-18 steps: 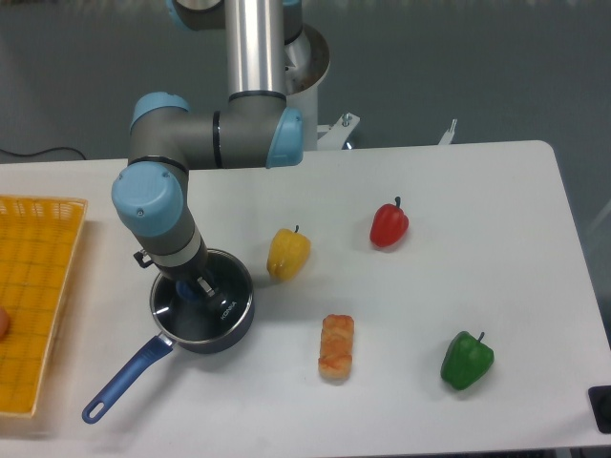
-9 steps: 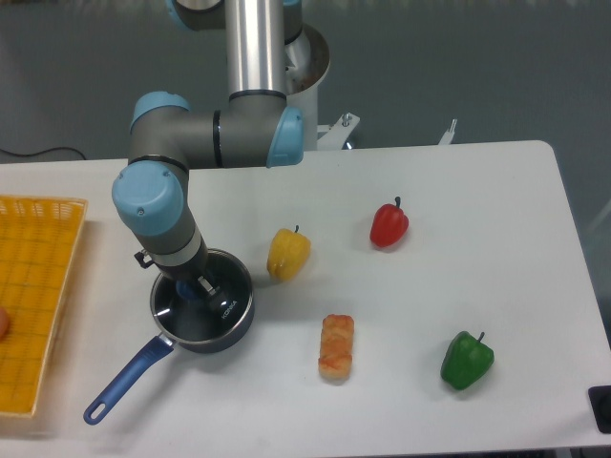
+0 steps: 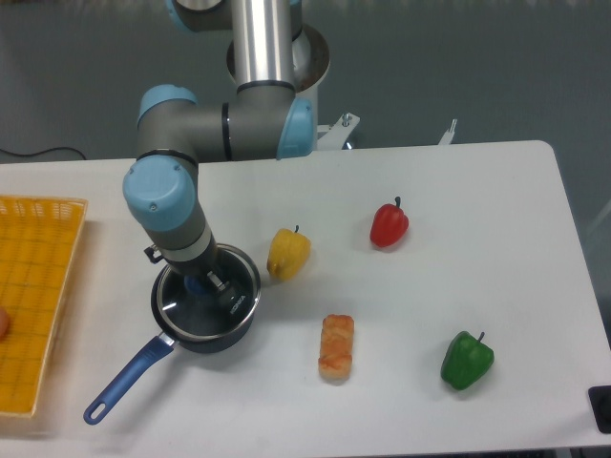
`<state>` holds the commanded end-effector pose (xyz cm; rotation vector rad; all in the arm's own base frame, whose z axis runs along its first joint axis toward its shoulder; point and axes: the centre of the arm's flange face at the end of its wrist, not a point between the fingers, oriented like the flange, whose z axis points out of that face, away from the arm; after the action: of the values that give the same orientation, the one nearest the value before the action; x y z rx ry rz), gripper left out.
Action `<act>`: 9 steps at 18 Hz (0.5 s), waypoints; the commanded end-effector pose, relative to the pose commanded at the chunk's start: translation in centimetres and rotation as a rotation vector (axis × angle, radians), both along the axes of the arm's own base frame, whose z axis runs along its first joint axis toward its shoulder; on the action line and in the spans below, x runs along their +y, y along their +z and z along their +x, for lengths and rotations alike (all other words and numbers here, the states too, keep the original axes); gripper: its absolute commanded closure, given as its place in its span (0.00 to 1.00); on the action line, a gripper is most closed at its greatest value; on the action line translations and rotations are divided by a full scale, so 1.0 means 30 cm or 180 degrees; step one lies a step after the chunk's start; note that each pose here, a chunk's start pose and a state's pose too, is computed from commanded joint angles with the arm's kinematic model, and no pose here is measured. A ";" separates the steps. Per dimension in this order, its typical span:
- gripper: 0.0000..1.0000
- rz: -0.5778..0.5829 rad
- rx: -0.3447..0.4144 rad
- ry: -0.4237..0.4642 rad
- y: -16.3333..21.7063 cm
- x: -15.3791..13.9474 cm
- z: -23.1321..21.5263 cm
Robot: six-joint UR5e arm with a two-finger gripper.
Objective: Open the lid
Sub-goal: 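Lift the glass lid by its knob up off the saucepan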
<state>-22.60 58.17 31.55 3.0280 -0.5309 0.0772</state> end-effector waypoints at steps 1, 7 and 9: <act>0.52 -0.0017 -0.0054 0.0018 0.017 -0.006 -0.018; 0.52 -0.0036 -0.0127 0.0012 0.080 -0.049 -0.082; 0.52 -0.0012 -0.0126 -0.0031 0.095 -0.065 -0.104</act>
<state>-25.74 56.23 34.39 3.0258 -0.5477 0.1379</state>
